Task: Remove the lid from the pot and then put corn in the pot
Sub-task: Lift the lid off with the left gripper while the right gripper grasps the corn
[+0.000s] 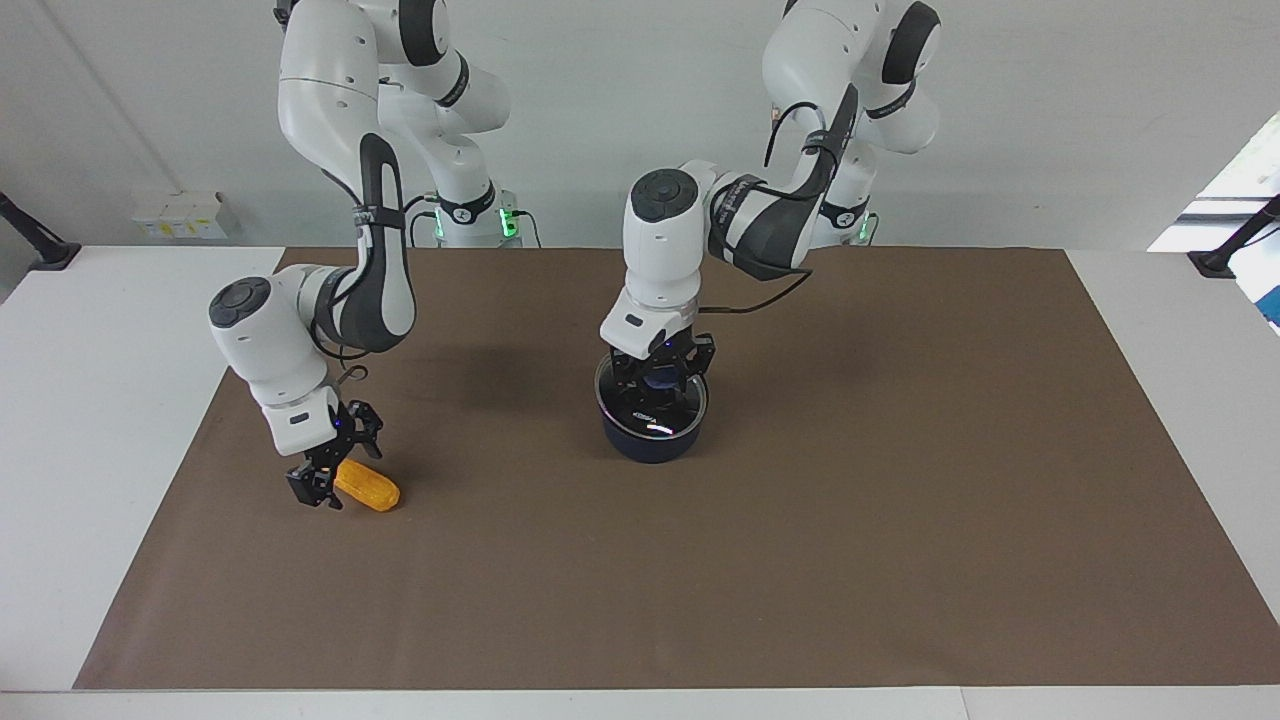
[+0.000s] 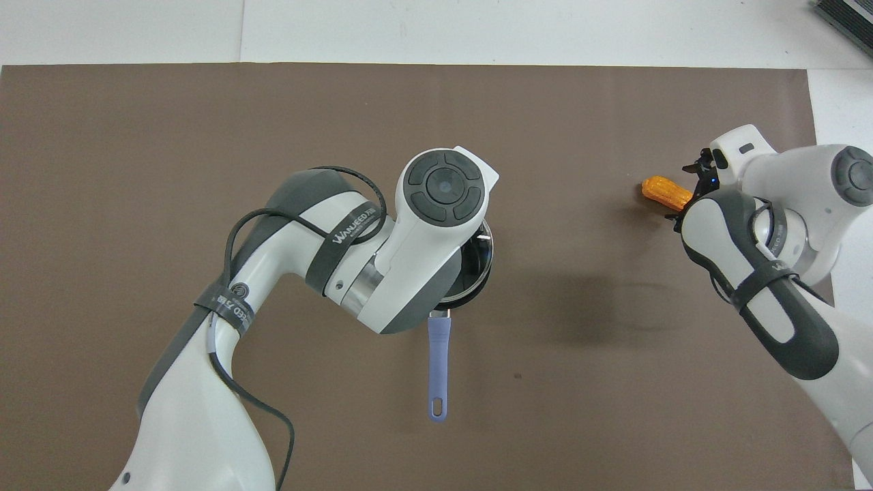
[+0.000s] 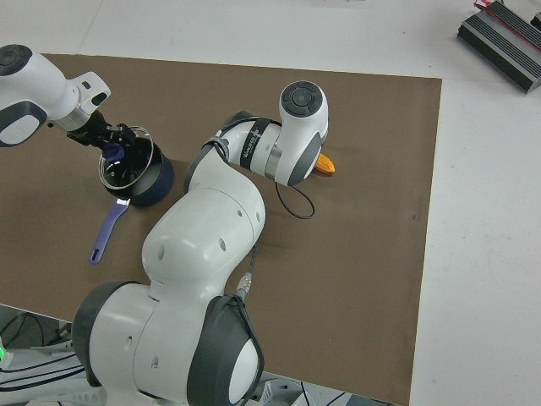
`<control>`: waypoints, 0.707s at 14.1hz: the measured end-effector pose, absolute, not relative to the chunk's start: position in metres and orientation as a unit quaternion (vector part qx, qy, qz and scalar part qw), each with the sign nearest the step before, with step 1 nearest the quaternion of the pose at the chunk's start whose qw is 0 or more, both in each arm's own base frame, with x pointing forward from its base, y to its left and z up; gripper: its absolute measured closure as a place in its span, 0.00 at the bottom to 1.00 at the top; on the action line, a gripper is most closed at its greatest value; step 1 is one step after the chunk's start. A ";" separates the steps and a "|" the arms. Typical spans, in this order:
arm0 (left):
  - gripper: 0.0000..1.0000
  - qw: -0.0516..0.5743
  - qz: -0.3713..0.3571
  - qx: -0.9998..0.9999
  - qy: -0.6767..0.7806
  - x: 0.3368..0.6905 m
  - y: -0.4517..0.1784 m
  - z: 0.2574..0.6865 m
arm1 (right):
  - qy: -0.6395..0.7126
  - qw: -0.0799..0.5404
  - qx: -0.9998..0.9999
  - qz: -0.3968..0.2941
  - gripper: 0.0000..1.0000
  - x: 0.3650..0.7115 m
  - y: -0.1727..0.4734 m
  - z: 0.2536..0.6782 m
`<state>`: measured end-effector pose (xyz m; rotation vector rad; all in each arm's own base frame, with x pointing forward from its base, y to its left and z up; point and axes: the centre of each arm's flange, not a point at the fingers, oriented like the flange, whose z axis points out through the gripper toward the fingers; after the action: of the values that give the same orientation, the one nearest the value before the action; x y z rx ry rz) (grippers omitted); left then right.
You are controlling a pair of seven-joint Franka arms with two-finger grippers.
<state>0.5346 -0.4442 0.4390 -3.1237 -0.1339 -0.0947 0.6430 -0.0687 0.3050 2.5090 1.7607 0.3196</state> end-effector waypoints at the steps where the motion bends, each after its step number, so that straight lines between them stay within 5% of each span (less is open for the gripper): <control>1: 0.42 0.006 -0.033 -0.998 -0.045 0.535 -0.441 0.448 | 0.572 0.030 0.813 0.104 0.00 0.643 -0.068 0.304; 4: 0.42 0.007 -0.039 -0.998 -0.043 0.539 -0.426 0.466 | 0.571 0.030 0.814 0.103 0.00 0.642 -0.068 0.303; 8: 0.42 0.019 -0.031 -0.999 0.000 0.574 -0.367 0.468 | 0.548 0.013 0.828 0.114 0.12 0.638 -0.073 0.297; 10: 0.42 0.026 -0.020 -0.999 0.018 0.590 -0.334 0.459 | 0.545 0.010 0.830 0.116 0.31 0.637 -0.072 0.296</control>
<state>0.5896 -0.3338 0.4591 -3.0875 0.0565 -0.0629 0.6373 -0.0723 0.2961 2.5922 1.7011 0.3616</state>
